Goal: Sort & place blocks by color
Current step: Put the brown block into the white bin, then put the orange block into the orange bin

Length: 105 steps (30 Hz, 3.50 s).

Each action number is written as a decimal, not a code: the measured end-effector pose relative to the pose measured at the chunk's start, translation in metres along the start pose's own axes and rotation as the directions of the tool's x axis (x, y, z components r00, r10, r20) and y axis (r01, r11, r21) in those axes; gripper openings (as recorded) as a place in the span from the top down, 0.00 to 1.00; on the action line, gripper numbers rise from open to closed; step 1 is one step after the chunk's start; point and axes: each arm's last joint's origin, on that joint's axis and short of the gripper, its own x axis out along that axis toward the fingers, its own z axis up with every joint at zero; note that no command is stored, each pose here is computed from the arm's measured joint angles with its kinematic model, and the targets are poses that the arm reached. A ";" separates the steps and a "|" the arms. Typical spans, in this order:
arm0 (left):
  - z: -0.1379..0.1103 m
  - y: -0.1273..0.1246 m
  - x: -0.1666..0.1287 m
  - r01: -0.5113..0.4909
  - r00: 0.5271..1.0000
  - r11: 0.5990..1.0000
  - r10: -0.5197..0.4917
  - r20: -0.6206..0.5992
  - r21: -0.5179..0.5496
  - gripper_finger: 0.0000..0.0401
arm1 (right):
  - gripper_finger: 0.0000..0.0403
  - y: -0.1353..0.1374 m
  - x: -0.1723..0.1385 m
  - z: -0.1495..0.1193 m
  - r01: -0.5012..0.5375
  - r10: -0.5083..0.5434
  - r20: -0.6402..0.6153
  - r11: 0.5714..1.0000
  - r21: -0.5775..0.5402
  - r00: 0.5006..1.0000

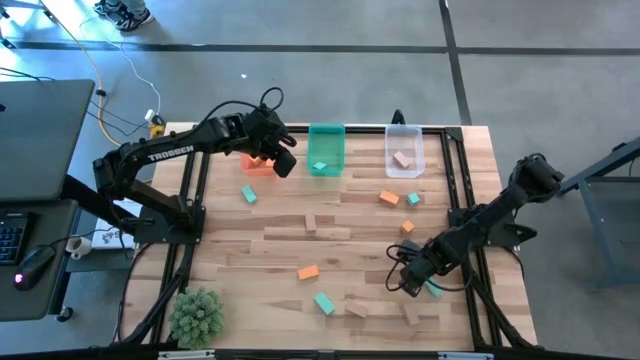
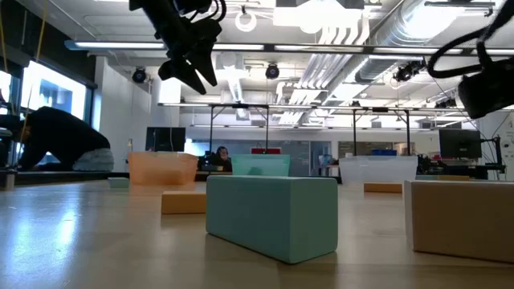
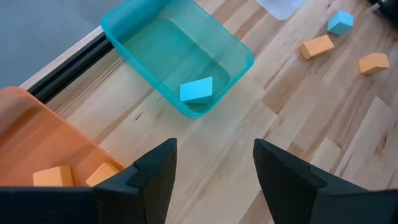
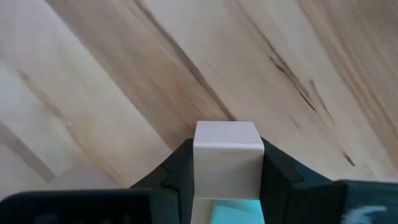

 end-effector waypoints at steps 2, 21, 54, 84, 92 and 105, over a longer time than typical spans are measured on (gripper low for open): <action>0.000 0.000 0.000 0.000 1.000 1.000 0.000 0.000 0.001 0.50 | 0.75 -0.001 -0.003 0.006 -0.018 0.018 0.015 1.000 0.013 1.000; 0.000 0.000 0.000 0.000 1.000 0.982 -0.001 0.001 0.190 0.50 | 0.75 -0.057 -0.070 0.090 -0.225 0.111 0.432 0.949 0.221 0.895; 0.006 -0.003 0.000 0.031 0.998 0.957 -0.047 0.050 0.289 0.50 | 0.75 -0.183 -0.116 0.167 0.041 -0.448 0.712 0.859 0.510 0.540; 0.006 -0.001 0.000 -0.004 0.998 0.954 -0.014 0.058 0.299 0.50 | 0.69 -0.210 -0.063 0.175 0.008 -0.369 0.420 0.758 0.652 0.829; 0.006 -0.001 0.000 -0.007 0.998 0.939 -0.014 0.058 0.344 0.50 | 0.55 -0.209 -0.065 0.175 0.005 -0.372 0.412 0.747 0.665 0.832; 0.004 0.009 0.000 -0.040 0.999 0.976 0.035 0.028 0.216 0.50 | 0.54 -0.185 -0.129 0.195 0.127 -0.456 0.404 0.772 0.622 0.793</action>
